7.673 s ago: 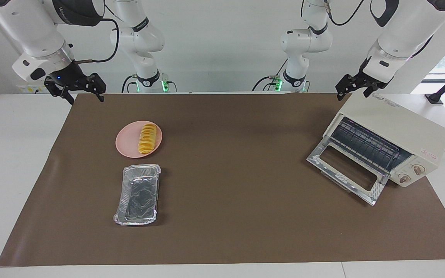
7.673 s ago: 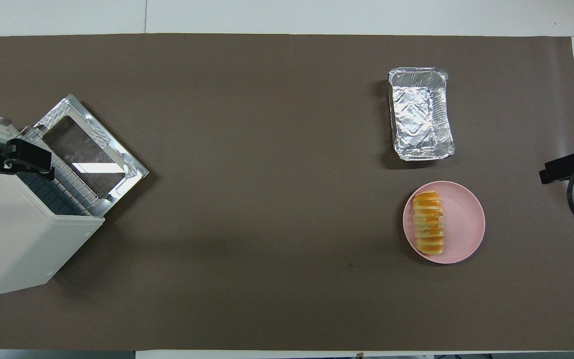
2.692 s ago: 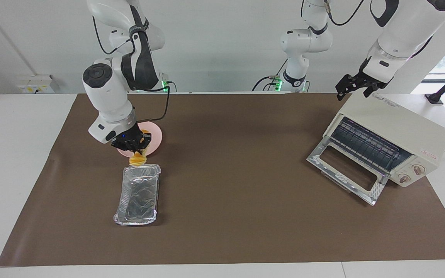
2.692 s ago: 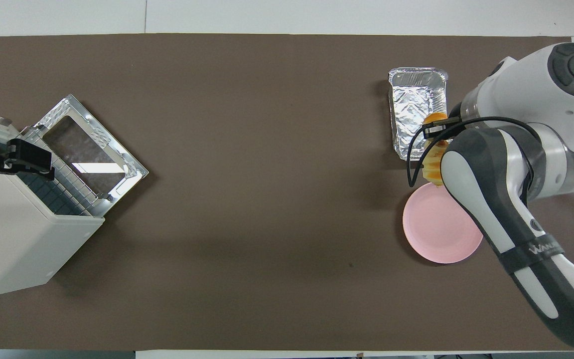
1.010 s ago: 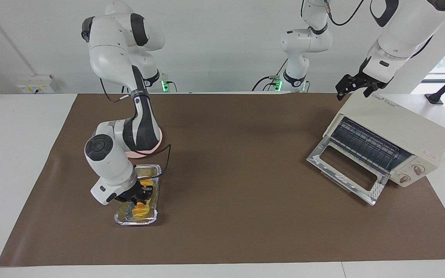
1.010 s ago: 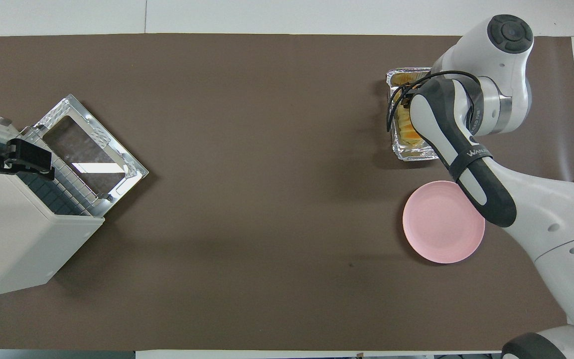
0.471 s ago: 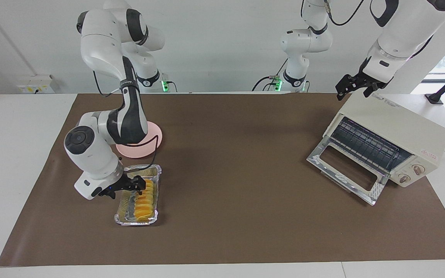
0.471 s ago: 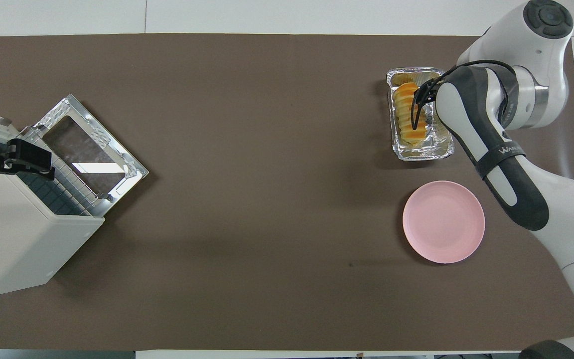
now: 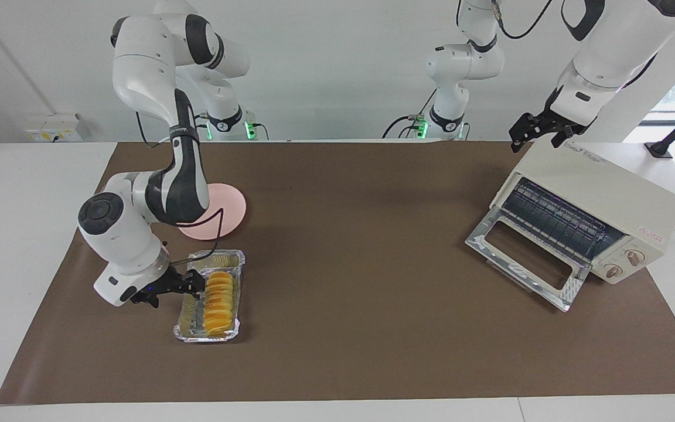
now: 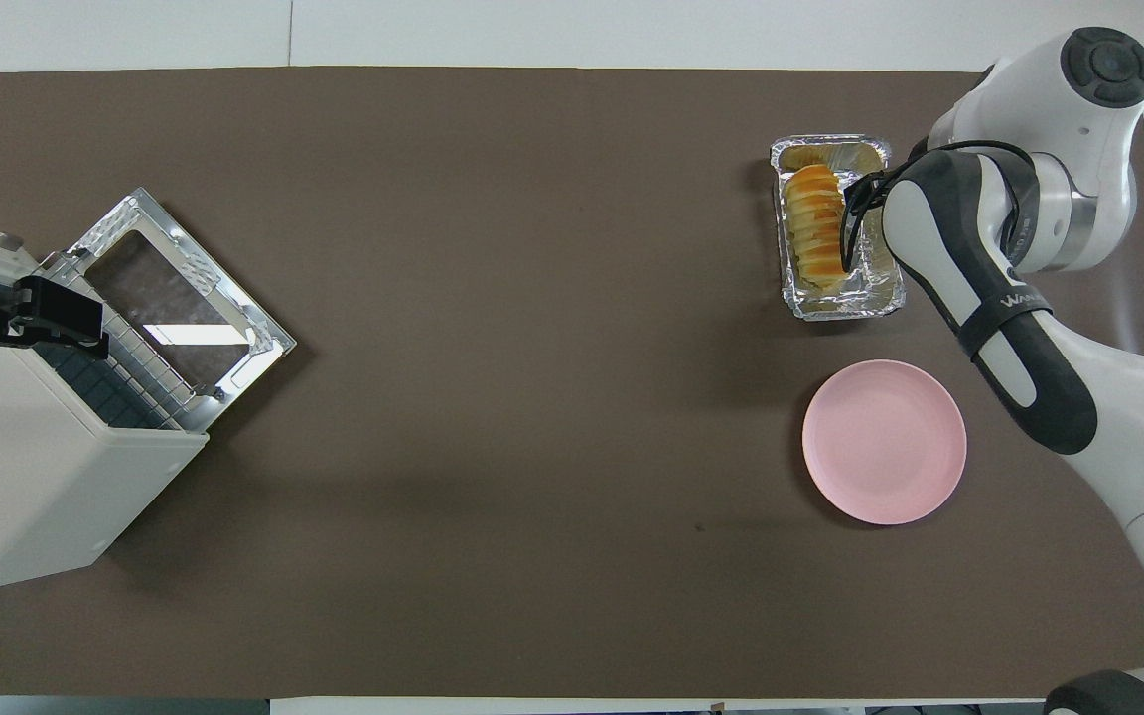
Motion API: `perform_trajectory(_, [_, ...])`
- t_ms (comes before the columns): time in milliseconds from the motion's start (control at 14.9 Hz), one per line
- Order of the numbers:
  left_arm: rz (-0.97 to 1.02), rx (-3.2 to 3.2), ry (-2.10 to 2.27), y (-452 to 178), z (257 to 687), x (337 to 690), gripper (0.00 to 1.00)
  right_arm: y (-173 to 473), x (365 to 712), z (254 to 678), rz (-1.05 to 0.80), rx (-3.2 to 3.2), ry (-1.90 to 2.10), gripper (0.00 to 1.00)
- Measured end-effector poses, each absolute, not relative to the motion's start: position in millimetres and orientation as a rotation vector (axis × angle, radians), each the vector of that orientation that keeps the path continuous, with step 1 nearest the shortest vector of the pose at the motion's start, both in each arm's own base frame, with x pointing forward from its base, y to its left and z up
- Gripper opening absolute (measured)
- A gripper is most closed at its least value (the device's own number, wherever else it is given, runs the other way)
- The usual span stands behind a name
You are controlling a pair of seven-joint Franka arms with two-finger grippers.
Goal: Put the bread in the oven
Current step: 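Lower the bread into the foil tray and open the right gripper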
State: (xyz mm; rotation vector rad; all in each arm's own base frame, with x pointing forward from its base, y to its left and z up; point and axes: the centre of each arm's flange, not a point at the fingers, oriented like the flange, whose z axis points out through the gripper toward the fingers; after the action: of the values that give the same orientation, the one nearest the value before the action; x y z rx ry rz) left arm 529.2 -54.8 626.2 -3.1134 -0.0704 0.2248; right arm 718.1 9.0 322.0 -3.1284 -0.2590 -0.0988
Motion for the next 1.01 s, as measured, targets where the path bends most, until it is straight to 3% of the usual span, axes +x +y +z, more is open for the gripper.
perform_trajectory(135, [0.225, -3.113, -0.070, -54.8, 626.2, 529.2, 1.00, 10.1, 715.6, 314.7, -0.101, -3.129, -0.263, 0.93])
perform_trajectory(269, [0.225, -3.113, -0.070, -54.8, 626.2, 529.2, 1.00, 10.2, 714.7, 313.2, -0.096, -3.130, -0.264, 0.81])
perform_trajectory(337, [0.225, -3.113, -0.070, -54.8, 626.2, 529.2, 1.00, 10.4, 714.7, 313.4, -0.096, -3.130, -0.264, 0.64])
perform_trajectory(740, [0.225, -3.113, -0.070, -54.8, 626.2, 529.2, 1.00, 11.7, 714.6, 315.1, -0.100, -3.129, -0.267, 0.02])
perform_trajectory(1010, [0.225, -3.113, -0.070, -54.8, 626.2, 529.2, 1.00, 12.2, 714.4, 316.6, -0.100, -3.129, -0.268, 0.01])
